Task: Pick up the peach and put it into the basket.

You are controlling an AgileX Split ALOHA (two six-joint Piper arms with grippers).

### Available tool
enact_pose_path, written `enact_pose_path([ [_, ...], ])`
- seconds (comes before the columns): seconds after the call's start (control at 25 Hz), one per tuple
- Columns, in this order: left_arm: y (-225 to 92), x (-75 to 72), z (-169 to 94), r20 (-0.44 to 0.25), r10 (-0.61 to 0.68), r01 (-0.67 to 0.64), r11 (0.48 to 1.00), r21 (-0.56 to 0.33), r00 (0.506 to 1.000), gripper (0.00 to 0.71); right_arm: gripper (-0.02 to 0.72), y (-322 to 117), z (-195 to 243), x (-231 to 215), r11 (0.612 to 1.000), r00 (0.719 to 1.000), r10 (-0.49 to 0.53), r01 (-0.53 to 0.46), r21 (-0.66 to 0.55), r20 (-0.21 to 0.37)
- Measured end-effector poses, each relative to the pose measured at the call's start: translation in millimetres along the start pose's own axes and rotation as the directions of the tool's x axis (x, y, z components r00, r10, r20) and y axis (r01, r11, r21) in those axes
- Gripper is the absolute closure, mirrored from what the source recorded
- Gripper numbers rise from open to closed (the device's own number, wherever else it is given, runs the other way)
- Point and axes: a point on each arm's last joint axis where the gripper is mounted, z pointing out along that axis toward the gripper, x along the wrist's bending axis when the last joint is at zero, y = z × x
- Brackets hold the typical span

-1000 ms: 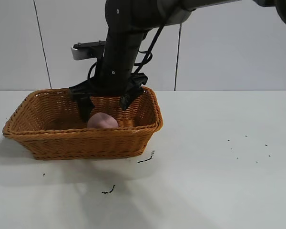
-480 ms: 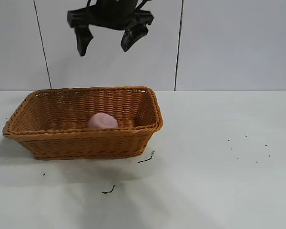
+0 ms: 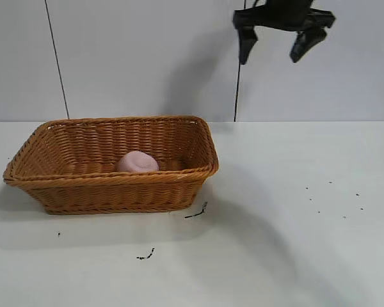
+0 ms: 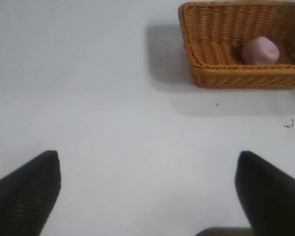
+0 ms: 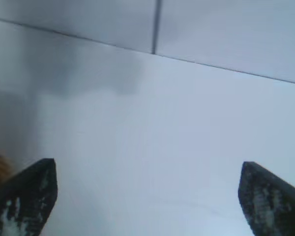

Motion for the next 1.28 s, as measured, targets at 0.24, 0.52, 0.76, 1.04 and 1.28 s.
enact_pose_path([
  [0.24,0.0,0.0,0.0,0.000,0.000,0.000,1.000,0.000,1.000,0.017,0.008,-11.0,-23.4,-12.2,0.999,1.000,0.020,-0.020,0.034,0.012],
  [0.52,0.0,0.0,0.0,0.000,0.000,0.000,1.000,0.000,1.000,0.017,0.008,-51.1,-96.7,-9.5,0.997,1.000,0.025,-0.024,0.076,-0.006],
  [0.76,0.0,0.0,0.0,0.000,0.000,0.000,1.000,0.000,1.000,0.017,0.008,-125.7,-179.8,-7.8,0.997,1.000,0.028,-0.027,0.076,-0.013],
  [1.04,0.0,0.0,0.0,0.000,0.000,0.000,1.000,0.000,1.000,0.017,0.008,-253.0,-242.9,-5.1,0.999,1.000,0.028,-0.027,0.039,-0.013],
  [1.28,0.0,0.0,0.0,0.000,0.000,0.000,1.000,0.000,1.000,0.017,0.008,-353.2,-257.4,-2.5,0.988,1.000,0.028,-0.030,-0.151,-0.013],
])
